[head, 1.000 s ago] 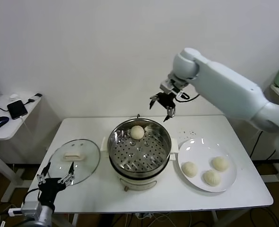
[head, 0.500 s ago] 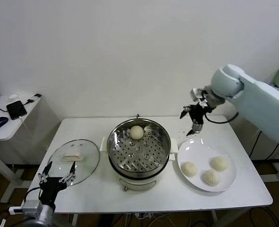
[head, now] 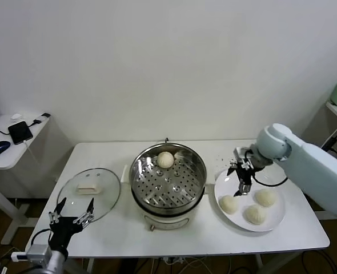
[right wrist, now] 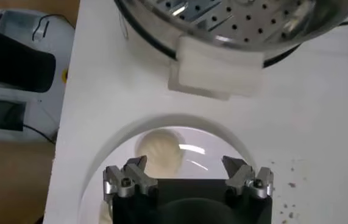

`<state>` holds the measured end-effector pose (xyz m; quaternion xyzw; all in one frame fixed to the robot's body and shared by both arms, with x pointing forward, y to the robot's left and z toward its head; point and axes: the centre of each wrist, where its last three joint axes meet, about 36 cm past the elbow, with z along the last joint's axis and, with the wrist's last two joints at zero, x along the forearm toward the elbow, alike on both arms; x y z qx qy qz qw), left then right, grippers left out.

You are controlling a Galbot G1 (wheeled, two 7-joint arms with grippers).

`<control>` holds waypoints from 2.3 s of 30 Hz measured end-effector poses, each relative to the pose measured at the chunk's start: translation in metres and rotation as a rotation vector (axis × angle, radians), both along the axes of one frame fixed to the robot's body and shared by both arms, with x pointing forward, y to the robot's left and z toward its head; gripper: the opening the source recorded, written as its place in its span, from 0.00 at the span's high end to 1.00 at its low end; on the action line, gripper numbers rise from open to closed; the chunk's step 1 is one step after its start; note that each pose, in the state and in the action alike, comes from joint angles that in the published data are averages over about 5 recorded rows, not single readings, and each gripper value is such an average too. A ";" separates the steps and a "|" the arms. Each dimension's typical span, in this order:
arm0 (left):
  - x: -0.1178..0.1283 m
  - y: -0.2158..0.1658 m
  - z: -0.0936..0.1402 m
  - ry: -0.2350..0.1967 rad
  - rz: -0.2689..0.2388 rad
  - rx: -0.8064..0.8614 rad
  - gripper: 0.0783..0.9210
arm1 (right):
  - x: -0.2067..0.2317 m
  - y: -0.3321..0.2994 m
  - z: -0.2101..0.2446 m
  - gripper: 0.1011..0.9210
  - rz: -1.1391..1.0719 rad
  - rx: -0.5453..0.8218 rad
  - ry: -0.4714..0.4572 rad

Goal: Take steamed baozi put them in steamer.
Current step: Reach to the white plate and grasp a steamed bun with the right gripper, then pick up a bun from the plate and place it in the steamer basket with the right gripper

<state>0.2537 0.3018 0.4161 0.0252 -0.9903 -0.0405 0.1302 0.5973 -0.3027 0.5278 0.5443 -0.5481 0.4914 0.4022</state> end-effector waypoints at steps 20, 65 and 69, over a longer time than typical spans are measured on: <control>-0.002 -0.001 -0.005 0.013 -0.006 -0.002 0.12 | 0.004 0.000 -0.054 0.12 0.002 -0.031 0.032; 0.012 -0.013 -0.010 -0.003 -0.034 -0.023 0.12 | 0.014 -0.023 0.009 0.42 -0.060 -0.009 0.007; 0.015 -0.015 -0.009 -0.011 -0.039 -0.015 0.12 | 0.019 -0.015 0.058 0.42 -0.061 0.012 -0.017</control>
